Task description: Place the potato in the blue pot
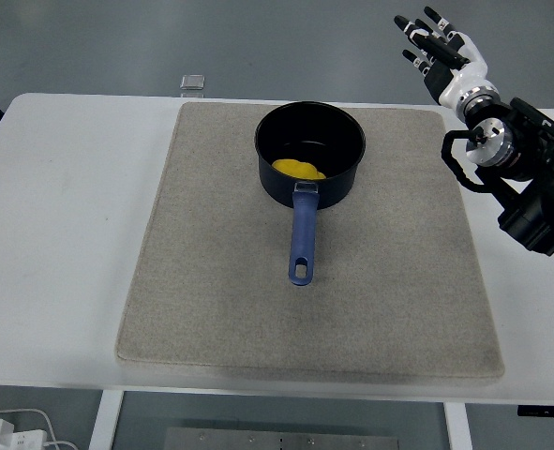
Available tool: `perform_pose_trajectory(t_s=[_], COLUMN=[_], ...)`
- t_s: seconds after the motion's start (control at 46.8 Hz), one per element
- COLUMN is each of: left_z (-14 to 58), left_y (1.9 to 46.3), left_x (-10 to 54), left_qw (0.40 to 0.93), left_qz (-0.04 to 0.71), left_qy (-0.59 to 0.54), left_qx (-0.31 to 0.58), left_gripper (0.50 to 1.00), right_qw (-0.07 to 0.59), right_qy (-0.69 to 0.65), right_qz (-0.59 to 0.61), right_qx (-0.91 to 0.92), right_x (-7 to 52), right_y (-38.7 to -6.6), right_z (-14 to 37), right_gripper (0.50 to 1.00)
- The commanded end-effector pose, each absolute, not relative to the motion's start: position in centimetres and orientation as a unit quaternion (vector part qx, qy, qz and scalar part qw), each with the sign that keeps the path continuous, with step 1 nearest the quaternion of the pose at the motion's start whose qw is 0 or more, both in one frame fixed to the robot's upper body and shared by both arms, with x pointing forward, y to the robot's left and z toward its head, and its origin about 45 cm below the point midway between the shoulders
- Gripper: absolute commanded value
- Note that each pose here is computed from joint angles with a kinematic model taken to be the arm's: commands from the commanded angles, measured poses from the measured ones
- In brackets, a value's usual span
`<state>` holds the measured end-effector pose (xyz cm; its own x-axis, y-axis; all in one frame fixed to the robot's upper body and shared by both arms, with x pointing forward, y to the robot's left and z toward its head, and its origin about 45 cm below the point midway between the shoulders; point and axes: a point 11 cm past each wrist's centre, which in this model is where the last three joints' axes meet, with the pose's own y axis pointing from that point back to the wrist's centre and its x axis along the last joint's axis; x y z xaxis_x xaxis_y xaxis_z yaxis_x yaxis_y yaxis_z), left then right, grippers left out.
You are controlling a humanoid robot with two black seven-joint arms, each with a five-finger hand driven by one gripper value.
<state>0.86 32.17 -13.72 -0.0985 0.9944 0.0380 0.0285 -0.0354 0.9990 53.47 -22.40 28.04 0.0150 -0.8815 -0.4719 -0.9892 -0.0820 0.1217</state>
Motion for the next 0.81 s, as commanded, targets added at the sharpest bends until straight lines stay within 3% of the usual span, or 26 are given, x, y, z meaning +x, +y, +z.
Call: perform_pose_trajectory(t_s=[0.0,0.791], left_z=[-13.7,-13.7], left_y=[32.2,32.2], left_x=[0.9,0.7], left_qw=[0.459,0.458], left_qz=[0.526,0.526], left_qy=[0.522,0.522], left_qx=[0.490,0.491], left_gripper=[0.999,0.999], right_qw=[0.139,0.164], right_qy=[0.671,0.672], right_qz=[0.239,0.259], right_qx=[-0.688,-0.674], right_x=[53.5,52.4], right_y=[-23.3,-26.8], right_z=[28.0,25.0], right_gripper=[0.917,0.917])
